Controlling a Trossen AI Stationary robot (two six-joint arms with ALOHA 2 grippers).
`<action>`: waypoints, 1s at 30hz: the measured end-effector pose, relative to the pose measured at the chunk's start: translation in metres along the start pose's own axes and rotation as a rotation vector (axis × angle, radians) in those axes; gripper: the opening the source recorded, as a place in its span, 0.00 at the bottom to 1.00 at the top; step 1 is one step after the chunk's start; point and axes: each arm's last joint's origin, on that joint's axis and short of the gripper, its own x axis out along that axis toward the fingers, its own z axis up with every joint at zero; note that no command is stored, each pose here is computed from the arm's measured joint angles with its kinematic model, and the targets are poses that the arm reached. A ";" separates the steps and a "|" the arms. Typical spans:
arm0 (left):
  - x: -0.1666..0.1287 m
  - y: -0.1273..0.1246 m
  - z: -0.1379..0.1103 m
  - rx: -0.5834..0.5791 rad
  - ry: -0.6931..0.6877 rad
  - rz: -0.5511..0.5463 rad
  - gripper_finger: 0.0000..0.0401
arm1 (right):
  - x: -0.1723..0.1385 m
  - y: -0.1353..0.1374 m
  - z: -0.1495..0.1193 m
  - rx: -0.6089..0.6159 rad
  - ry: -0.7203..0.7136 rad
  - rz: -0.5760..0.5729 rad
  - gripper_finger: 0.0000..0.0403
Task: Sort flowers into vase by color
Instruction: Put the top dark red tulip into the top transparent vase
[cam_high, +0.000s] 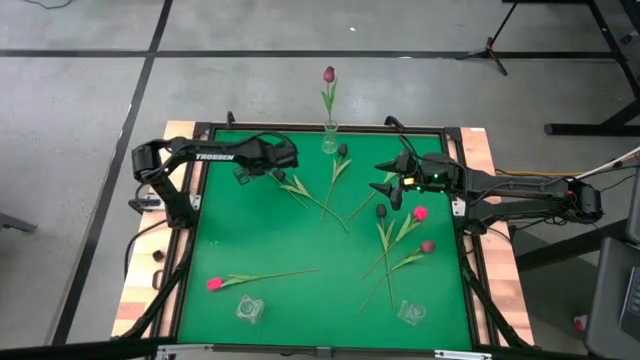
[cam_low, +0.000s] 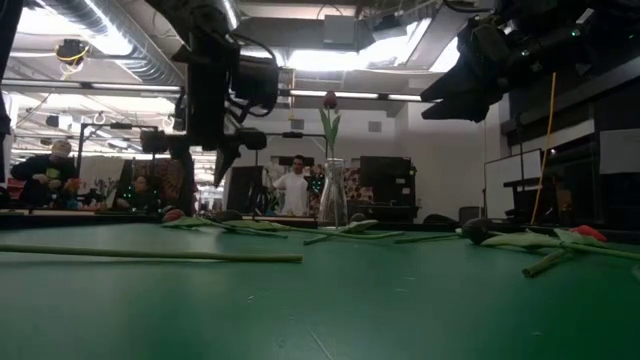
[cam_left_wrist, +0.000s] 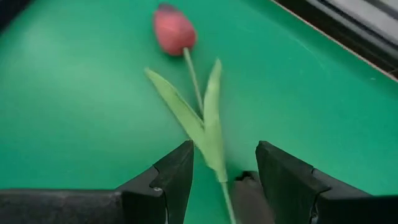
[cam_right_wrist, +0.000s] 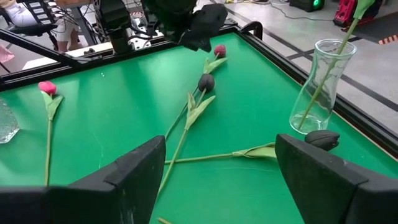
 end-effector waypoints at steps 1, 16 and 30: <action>0.002 0.000 -0.001 -0.012 -0.005 -0.014 0.43 | 0.000 0.000 0.000 -0.003 0.000 0.000 0.75; 0.023 0.014 -0.006 -0.023 0.028 0.010 0.43 | 0.000 0.000 0.000 -0.020 0.001 0.000 0.75; 0.034 0.008 0.002 -0.076 0.055 -0.035 0.43 | 0.000 0.000 -0.001 -0.020 0.009 -0.001 0.75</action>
